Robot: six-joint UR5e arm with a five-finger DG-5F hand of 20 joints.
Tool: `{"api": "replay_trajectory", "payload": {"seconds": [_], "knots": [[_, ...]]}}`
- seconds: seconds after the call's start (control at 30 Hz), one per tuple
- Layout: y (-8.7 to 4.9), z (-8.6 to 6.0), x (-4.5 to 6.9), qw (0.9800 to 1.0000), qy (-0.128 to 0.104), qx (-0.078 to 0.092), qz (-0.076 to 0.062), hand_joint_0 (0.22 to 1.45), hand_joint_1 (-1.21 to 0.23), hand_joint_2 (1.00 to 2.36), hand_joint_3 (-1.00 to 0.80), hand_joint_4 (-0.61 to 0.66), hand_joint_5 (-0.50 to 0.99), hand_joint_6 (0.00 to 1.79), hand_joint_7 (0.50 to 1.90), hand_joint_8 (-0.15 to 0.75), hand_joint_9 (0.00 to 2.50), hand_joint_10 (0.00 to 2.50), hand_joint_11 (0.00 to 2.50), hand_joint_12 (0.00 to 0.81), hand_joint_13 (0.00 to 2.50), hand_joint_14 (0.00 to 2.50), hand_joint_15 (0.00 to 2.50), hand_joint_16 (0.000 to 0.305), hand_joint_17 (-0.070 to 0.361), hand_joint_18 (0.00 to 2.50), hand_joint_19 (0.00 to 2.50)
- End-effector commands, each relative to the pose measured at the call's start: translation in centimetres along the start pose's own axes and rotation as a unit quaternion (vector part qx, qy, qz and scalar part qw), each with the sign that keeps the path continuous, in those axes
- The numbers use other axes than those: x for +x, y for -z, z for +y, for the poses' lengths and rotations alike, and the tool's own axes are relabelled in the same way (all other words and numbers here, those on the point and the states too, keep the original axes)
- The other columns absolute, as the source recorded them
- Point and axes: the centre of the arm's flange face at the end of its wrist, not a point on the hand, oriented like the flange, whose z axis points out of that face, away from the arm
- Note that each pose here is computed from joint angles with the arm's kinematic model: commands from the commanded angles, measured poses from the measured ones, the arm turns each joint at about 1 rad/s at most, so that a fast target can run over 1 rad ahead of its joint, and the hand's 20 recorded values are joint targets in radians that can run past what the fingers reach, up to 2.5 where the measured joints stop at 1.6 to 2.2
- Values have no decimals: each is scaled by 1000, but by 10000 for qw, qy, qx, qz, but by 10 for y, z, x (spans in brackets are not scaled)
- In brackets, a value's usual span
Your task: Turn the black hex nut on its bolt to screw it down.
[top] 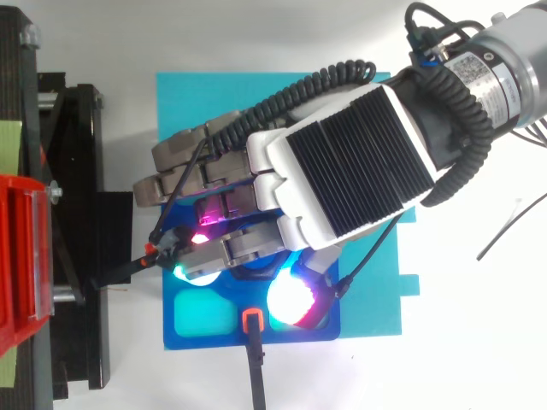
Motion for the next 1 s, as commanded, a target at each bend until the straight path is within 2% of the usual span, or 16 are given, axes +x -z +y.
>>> {"api": "replay_trajectory", "payload": {"seconds": [0.0, 0.13, 0.17, 0.2, 0.3, 0.37, 0.43, 0.47, 0.57, 0.63, 0.77, 0.83, 0.87, 0.97], "knots": [[-1, 1, 0, 10000, -2, -11, 3, 461, -566, 1000, -500, 236, -44, 501, 1347, 304, 895, 17, 397, 356, 539, 4, 105, 57, 127, 458, 333], [-4, 3, -4, 10000, -25, -19, -23, 442, -532, 1000, -500, 237, -48, 502, 1324, 308, 897, 16, 391, 367, 541, 4, 103, 59, 132, 465, 334], [-9, 4, -12, 10000, -22, -38, -87, 441, -531, 1000, -500, 234, -49, 502, 1321, 305, 890, 16, 381, 366, 541, 4, 102, 59, 132, 463, 337], [-9, 4, -12, 10000, -22, -38, -87, 440, -528, 1000, -500, 237, -50, 502, 1324, 306, 889, 16, 388, 367, 541, 4, 105, 59, 133, 464, 333], [-14, 4, -23, 9999, -7, -73, -156, 429, -511, 1000, -500, 244, -53, 502, 1307, 310, 888, 16, 383, 372, 543, 4, 105, 60, 136, 468, 333], [-18, 3, -36, 9998, 6, -82, -188, 427, -507, 1000, -500, 245, -54, 502, 1302, 312, 887, 16, 389, 373, 543, 4, 101, 61, 136, 469, 332], [-19, 4, -40, 9998, -5, -88, -150, 424, -510, 1000, -500, 243, -55, 502, 1305, 314, 884, 16, 387, 375, 544, 4, 100, 61, 137, 471, 331], [-20, 7, -44, 9999, -40, -106, -72, 423, -511, 1000, -500, 246, -55, 502, 1311, 316, 885, 16, 379, 376, 544, 4, 104, 61, 137, 471, 330], [-19, 9, -58, 9999, -10, -110, 11, 422, -513, 1000, -500, 245, -55, 501, 1310, 318, 892, 16, 389, 376, 543, 4, 99, 61, 137, 471, 330], [-18, 13, -73, 9999, 9, -133, 18, 422, -513, 1000, -500, 243, -56, 502, 1302, 316, 877, 16, 381, 376, 543, 4, 103, 61, 137, 471, 329], [-15, 15, -82, 9999, 16, -117, 30, 423, -512, 1000, -500, 238, -56, 502, 1306, 316, 880, 16, 374, 376, 546, 3, 94, 61, 137, 473, 330], [-9, 15, -90, 9999, 26, -85, 74, 423, -511, 1000, -500, 238, -56, 502, 1306, 317, 880, 17, 371, 375, 545, 4, 100, 61, 137, 473, 330], [2, 17, -95, 9998, 9, -43, 196, 423, -512, 1000, -500, 239, -56, 502, 1306, 314, 879, 18, 374, 376, 544, 5, 96, 61, 137, 473, 330], [20, 21, -103, 9994, 10, 27, 349, 423, -513, 1000, -500, 234, -56, 502, 1306, 316, 878, 16, 378, 377, 545, 4, 100, 61, 137, 473, 330]]}}
